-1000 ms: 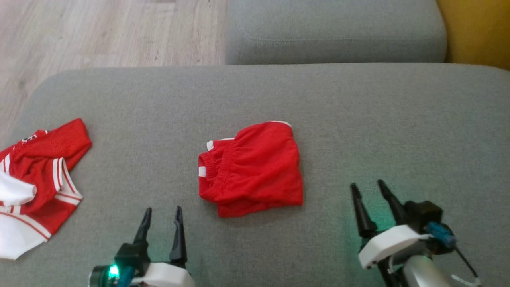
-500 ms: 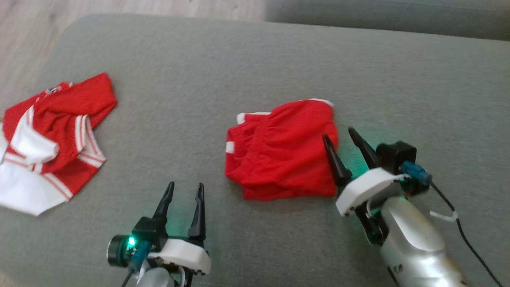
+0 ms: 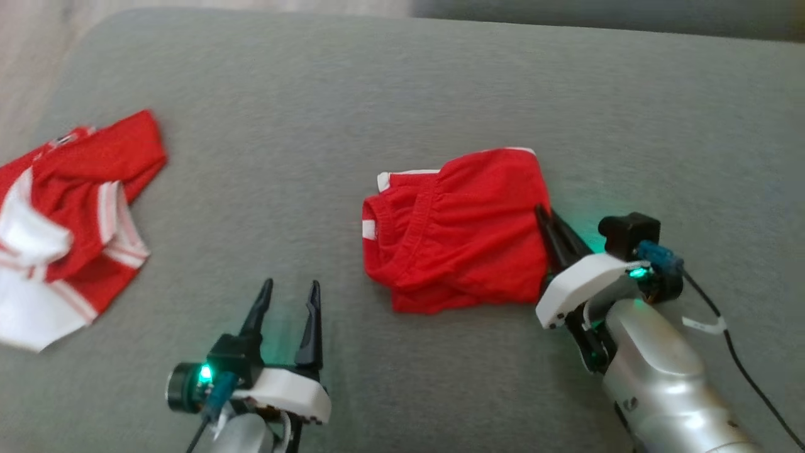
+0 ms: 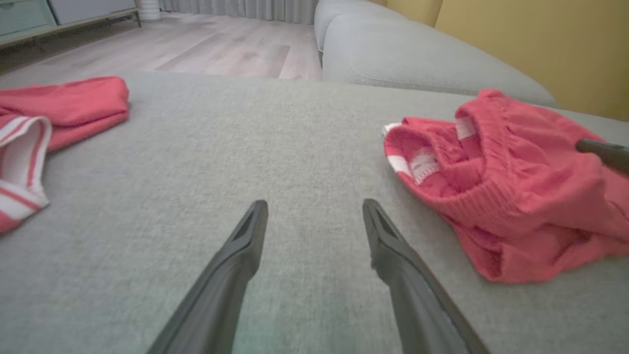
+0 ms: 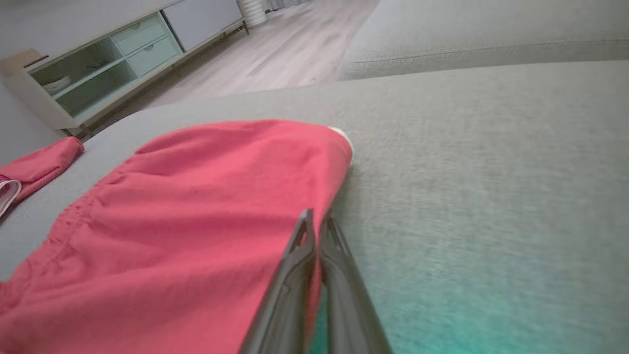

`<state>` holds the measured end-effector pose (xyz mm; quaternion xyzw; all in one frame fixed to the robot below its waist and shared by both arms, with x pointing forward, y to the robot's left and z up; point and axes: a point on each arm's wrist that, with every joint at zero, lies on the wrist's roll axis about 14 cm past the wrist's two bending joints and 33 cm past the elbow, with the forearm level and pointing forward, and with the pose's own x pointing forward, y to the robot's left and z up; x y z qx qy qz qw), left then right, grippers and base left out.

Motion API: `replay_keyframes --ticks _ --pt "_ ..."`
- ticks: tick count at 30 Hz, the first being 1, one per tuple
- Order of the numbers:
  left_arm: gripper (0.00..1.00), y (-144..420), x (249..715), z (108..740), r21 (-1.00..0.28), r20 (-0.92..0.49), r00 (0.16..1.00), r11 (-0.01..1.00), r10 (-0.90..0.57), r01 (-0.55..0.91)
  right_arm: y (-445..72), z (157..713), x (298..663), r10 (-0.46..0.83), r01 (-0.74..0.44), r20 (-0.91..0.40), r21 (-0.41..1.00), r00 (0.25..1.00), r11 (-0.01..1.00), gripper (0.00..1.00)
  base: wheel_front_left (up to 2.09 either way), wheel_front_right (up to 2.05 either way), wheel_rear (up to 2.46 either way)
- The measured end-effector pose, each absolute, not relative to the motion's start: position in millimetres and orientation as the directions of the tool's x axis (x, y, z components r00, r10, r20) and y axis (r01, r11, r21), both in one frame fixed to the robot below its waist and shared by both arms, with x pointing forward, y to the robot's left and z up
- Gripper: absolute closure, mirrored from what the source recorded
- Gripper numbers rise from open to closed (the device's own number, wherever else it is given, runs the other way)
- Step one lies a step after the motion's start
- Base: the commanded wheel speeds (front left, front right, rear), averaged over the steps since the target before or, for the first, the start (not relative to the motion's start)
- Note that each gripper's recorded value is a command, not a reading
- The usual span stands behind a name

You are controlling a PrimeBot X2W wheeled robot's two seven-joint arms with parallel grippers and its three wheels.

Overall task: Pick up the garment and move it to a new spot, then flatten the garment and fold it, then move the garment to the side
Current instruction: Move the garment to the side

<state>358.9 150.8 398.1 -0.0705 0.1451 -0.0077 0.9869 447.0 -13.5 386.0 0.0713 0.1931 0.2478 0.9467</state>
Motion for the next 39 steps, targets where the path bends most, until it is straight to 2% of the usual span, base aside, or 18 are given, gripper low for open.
replay_keyframes --ticks 5,10,17,23,26,31,36,39 --pt "0.00 121 382 409 -0.139 -0.241 0.960 0.984 -0.143 0.112 -54 402 449 0.405 -0.352 -0.291 0.219 0.867 0.910 1.00 0.00 0.00 0.00" --pt "0.00 56 405 425 -0.162 -0.179 0.925 0.938 -0.334 0.307 -120 396 416 0.251 -0.197 -0.320 0.192 0.914 0.962 1.00 0.00 0.00 0.00" --pt "0.00 -30 402 432 -0.187 -0.146 0.820 0.830 -0.553 0.526 -185 412 381 0.074 -0.024 -0.285 0.176 0.956 0.984 1.00 0.00 0.00 0.00" --pt "0.00 -90 386 436 -0.202 -0.129 0.711 0.721 -0.691 0.663 -226 415 346 -0.057 0.108 -0.284 0.166 0.957 0.980 1.00 0.00 0.00 0.00" --pt "0.00 -108 378 436 -0.205 -0.126 0.668 0.678 -0.733 0.706 -240 416 335 -0.104 0.155 -0.285 0.161 0.953 0.975 1.00 0.00 0.00 0.00" --pt "0.00 -109 377 431 -0.213 -0.137 0.664 0.676 -0.735 0.705 -246 412 335 -0.118 0.164 -0.298 0.136 0.947 0.977 1.00 0.00 0.00 0.00" --pt "0.00 -95 382 420 -0.215 -0.164 0.690 0.708 -0.705 0.673 -253 412 350 -0.122 0.151 -0.310 0.073 0.943 0.986 1.00 0.00 0.00 0.00" --pt "0.00 -86 385 412 -0.212 -0.183 0.703 0.725 -0.688 0.655 -263 418 371 -0.118 0.120 -0.308 -0.013 0.944 0.993 1.00 0.00 0.00 0.00"
